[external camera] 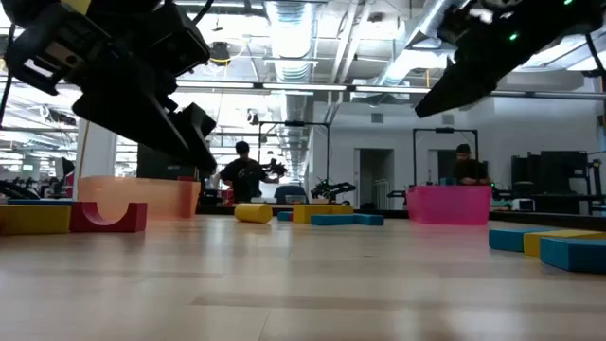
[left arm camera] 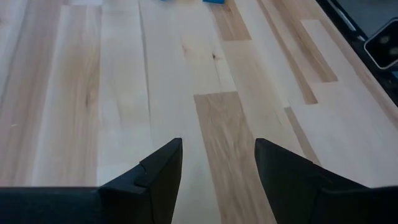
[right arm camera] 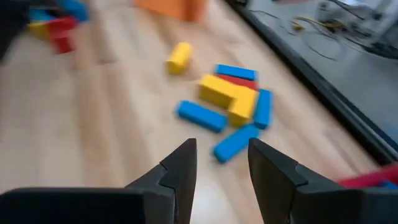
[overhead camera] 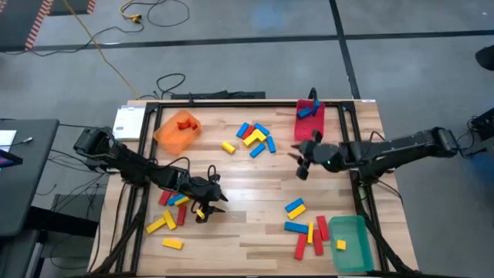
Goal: Sort blocks
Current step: Put the blue block into the red bin
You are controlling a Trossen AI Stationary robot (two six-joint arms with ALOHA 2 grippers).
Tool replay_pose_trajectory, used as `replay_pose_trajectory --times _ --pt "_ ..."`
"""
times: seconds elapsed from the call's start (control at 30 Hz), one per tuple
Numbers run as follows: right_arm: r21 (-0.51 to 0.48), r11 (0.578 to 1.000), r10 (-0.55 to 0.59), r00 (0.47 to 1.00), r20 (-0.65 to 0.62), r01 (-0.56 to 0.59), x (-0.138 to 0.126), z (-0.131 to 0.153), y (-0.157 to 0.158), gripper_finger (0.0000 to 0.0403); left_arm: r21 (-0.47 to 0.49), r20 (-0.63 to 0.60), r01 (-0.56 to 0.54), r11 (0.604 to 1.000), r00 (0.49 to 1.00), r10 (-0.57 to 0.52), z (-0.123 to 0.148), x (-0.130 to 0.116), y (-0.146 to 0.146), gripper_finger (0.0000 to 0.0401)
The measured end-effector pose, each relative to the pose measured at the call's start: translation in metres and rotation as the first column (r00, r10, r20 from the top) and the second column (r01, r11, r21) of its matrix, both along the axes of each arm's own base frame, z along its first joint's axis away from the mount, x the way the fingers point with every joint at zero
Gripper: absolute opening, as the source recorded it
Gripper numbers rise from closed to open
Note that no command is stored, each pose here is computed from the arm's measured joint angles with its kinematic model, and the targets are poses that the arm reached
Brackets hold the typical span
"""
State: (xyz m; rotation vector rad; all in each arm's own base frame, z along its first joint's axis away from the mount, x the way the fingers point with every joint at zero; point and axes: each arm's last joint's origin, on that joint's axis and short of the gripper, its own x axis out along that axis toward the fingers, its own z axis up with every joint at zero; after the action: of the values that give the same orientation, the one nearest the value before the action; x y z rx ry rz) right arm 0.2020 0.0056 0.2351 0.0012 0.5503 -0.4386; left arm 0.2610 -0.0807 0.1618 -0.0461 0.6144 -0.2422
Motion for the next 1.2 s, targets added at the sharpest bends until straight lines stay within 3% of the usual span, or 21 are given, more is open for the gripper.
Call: replay_pose_trajectory --times 0.2,0.43,1.0,1.2 --pt "0.05 0.991 0.114 0.986 0.122 -0.121 0.003 0.008 0.029 0.0157 0.0 0.01 0.02 1.0 1.0 -0.02 0.001 -0.001 -0.004 0.0196" --pt "0.072 0.969 0.202 0.929 0.311 -0.235 0.005 0.025 0.053 0.0157 -0.013 0.003 0.042 0.999 0.999 -0.042 0.001 -0.001 -0.005 0.0196" --pt "0.073 0.956 0.248 0.914 0.322 -0.285 0.002 0.026 0.064 0.0157 0.009 0.016 0.056 0.998 0.998 -0.056 0.001 -0.001 -0.004 0.0196" --pt "0.073 0.956 0.246 0.914 0.322 -0.283 0.002 0.026 0.064 0.0157 0.022 0.035 0.022 1.0 0.999 -0.023 0.013 0.01 0.003 0.0196"
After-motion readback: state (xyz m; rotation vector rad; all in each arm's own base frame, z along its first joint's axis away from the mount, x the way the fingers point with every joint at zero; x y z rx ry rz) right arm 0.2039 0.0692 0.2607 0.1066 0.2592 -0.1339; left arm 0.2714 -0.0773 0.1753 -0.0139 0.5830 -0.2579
